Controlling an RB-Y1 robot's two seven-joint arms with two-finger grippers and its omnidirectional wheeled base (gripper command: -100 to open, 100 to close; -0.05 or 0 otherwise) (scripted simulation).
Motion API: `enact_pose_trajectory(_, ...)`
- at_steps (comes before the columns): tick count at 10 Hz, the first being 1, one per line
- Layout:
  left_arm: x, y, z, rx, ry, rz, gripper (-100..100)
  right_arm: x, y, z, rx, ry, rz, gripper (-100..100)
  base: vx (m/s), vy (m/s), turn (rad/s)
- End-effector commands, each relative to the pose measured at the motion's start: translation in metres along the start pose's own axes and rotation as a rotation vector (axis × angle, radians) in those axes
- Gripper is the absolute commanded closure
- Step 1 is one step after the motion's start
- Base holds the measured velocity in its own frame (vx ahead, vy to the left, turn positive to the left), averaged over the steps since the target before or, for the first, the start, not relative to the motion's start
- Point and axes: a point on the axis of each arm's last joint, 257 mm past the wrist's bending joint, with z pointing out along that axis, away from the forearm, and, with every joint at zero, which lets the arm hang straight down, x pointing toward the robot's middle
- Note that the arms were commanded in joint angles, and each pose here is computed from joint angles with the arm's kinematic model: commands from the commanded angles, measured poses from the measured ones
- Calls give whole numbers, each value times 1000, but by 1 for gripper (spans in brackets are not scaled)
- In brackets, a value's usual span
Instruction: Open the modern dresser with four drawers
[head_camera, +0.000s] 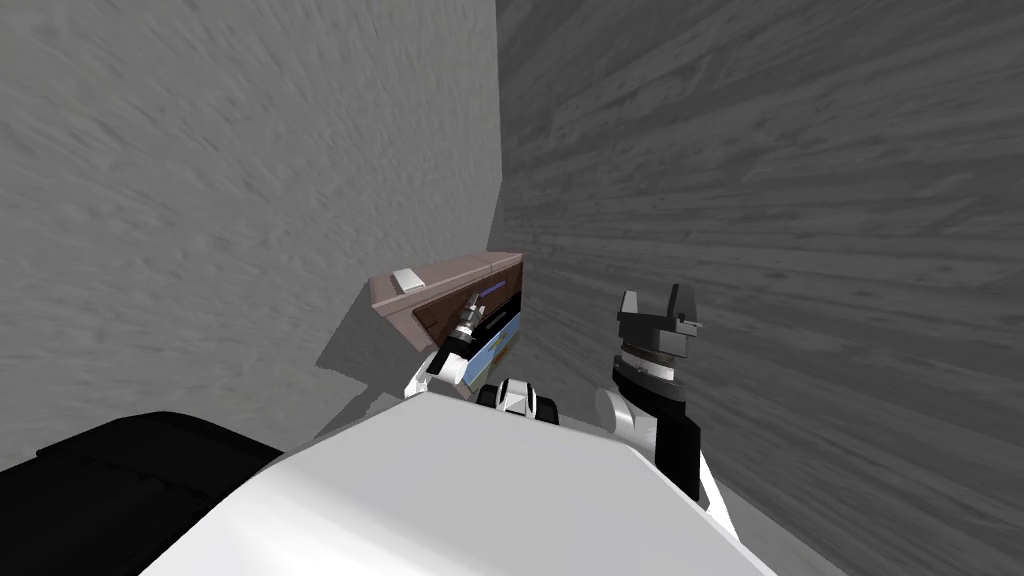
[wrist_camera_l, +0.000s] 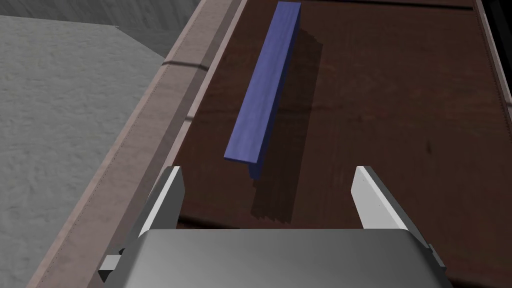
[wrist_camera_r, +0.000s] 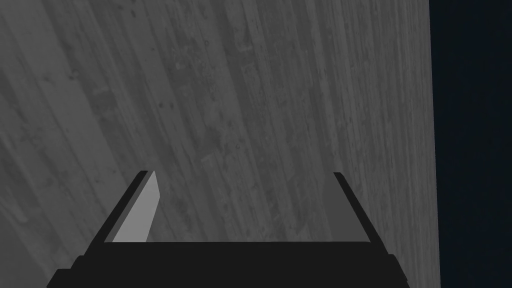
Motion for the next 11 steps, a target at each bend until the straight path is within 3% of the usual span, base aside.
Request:
enact_pose_trajectory(1,0,-11,1,0,-1,-1,-100,0,0,0,0,0,0,0,95,-6,-10)
enact_pose_trajectory(2,-1,-9,1,3,-1,0,-100,0,0,0,0,0,0,0,41,1,-1)
enact_pose_trajectory(3,0,-3,0,0,0,0,100,0,0,0,0,0,0,0,-45,1,10)
enact_pose_trajectory(9,5,-13,-2,1,3,-1,100,0,0,0,0,0,1,0,-57,-121,6)
enact_pose_trajectory(10,3,-14,-2,-6,3,-2,-100,0,0,0,0,0,0,0,32,93,-4)
enact_pose_trajectory(11,3,-14,-2,-9,3,-2,-100,0,0,0,0,0,0,0,62,161,-13)
